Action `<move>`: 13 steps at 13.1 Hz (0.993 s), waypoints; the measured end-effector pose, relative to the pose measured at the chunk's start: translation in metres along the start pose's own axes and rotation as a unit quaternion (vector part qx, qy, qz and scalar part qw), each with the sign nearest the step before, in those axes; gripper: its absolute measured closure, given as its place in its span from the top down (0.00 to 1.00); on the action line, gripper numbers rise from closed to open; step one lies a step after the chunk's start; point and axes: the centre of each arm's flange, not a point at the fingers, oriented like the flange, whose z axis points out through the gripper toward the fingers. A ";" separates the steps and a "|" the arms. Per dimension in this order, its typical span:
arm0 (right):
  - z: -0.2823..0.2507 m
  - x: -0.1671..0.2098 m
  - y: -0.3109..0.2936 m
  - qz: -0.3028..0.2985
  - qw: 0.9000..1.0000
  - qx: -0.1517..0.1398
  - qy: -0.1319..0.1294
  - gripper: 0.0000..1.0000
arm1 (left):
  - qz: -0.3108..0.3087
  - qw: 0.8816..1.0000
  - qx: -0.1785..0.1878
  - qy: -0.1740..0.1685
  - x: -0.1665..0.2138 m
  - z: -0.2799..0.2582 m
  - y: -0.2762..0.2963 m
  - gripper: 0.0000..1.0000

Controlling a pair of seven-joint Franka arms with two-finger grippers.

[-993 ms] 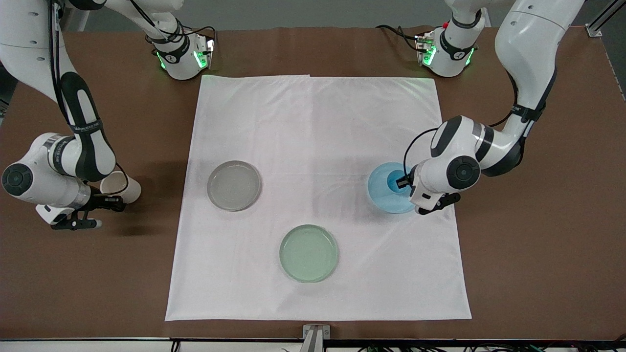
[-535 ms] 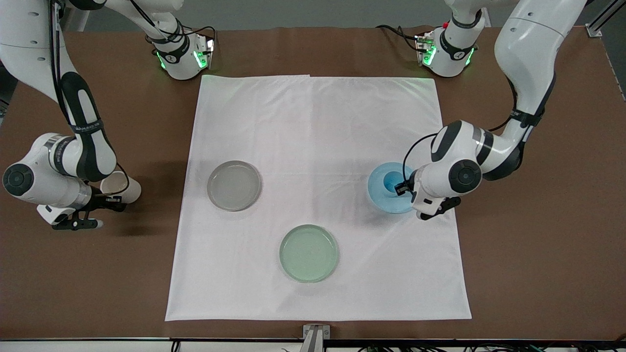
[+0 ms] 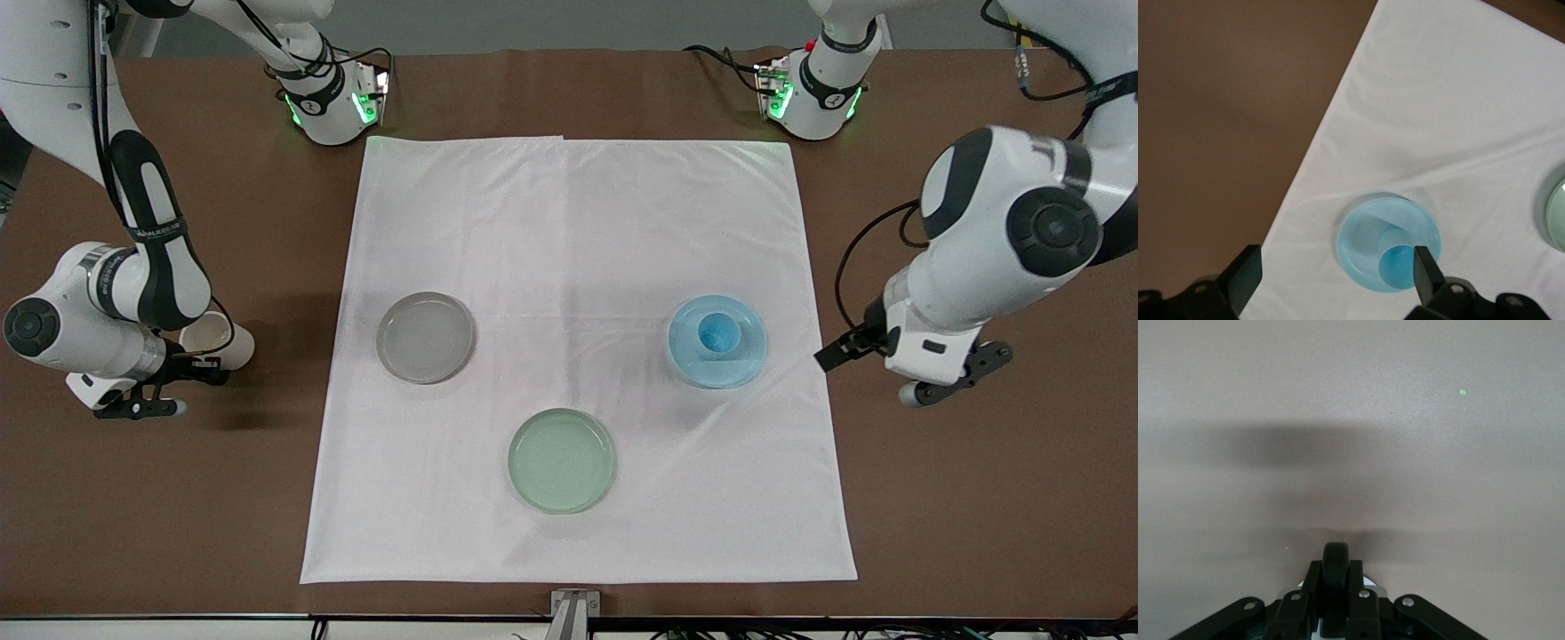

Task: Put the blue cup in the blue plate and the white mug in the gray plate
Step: 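Carry the mug onto the gray plate with the right gripper while the left gripper withdraws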

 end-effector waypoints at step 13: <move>-0.116 0.009 -0.317 0.024 1.000 0.017 -0.004 0.19 | 0.198 0.980 0.014 -0.006 -0.011 -0.142 -0.166 1.00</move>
